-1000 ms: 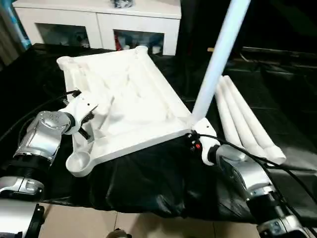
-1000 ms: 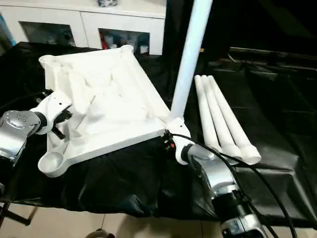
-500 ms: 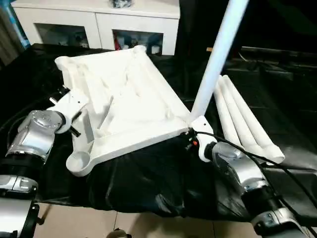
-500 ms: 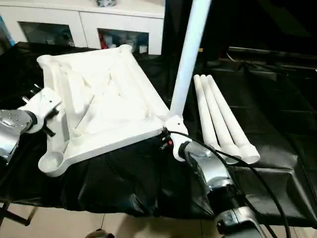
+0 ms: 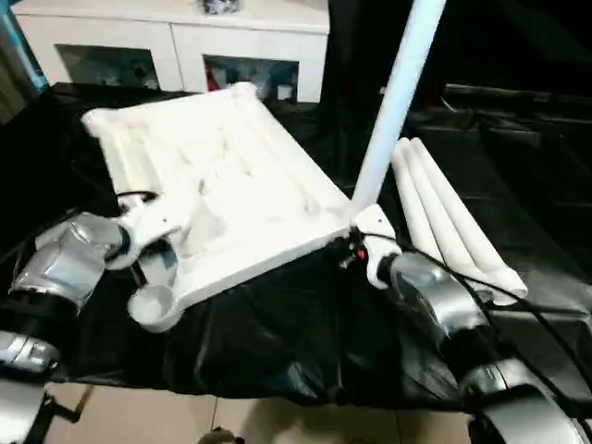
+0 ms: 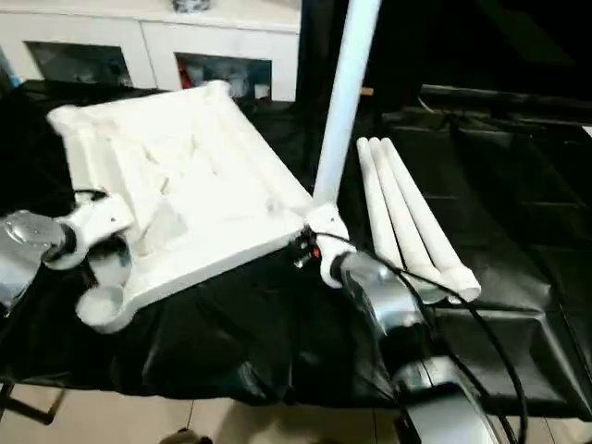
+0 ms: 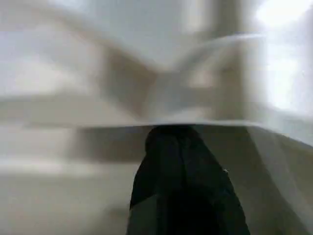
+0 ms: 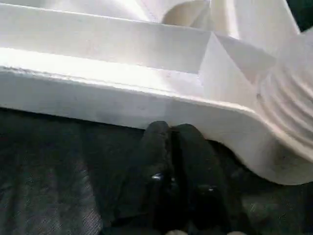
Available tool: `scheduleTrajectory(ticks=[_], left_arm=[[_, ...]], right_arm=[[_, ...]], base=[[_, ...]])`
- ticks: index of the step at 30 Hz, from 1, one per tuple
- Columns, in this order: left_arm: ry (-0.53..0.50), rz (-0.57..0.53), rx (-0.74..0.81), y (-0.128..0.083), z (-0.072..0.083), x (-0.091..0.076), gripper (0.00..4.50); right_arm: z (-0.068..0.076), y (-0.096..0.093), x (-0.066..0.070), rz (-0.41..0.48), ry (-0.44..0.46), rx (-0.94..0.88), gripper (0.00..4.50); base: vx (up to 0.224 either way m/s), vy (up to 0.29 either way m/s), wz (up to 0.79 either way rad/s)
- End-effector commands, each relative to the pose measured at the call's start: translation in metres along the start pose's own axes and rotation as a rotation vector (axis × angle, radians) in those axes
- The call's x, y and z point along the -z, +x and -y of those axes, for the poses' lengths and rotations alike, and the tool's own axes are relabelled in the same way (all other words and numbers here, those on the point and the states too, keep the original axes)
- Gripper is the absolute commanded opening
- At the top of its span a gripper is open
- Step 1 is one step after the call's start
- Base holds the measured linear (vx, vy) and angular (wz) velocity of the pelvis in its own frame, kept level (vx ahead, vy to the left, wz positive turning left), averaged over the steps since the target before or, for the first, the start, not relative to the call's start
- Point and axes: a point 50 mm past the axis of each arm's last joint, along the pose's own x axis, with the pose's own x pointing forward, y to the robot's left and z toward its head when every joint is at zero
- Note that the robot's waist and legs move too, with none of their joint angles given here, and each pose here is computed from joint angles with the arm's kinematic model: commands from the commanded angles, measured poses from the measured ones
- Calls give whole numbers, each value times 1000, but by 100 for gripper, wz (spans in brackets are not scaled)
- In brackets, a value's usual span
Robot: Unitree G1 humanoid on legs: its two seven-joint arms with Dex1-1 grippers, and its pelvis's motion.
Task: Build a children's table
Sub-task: Rotate table base
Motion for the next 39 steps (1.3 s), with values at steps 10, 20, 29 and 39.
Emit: scheduleTrajectory(ticks=[10,20,29,39], left_arm=[[75,206,450,7,52,-51,0],[56,323,450,28,66,-86,0],[46,398,424,38,73,-109,0],[15,507,222,21,48,-102,33]], right_arm=[[-4,17,-20,39,-41,-33,5],[-13,26,-23,46,-51,-61,5],[-2,21,-19,45,-52,-17,5],[43,-6,-42,111,46,203,41]], base=[[0,0,0],[0,0,0],[0,0,0],[0,0,0]])
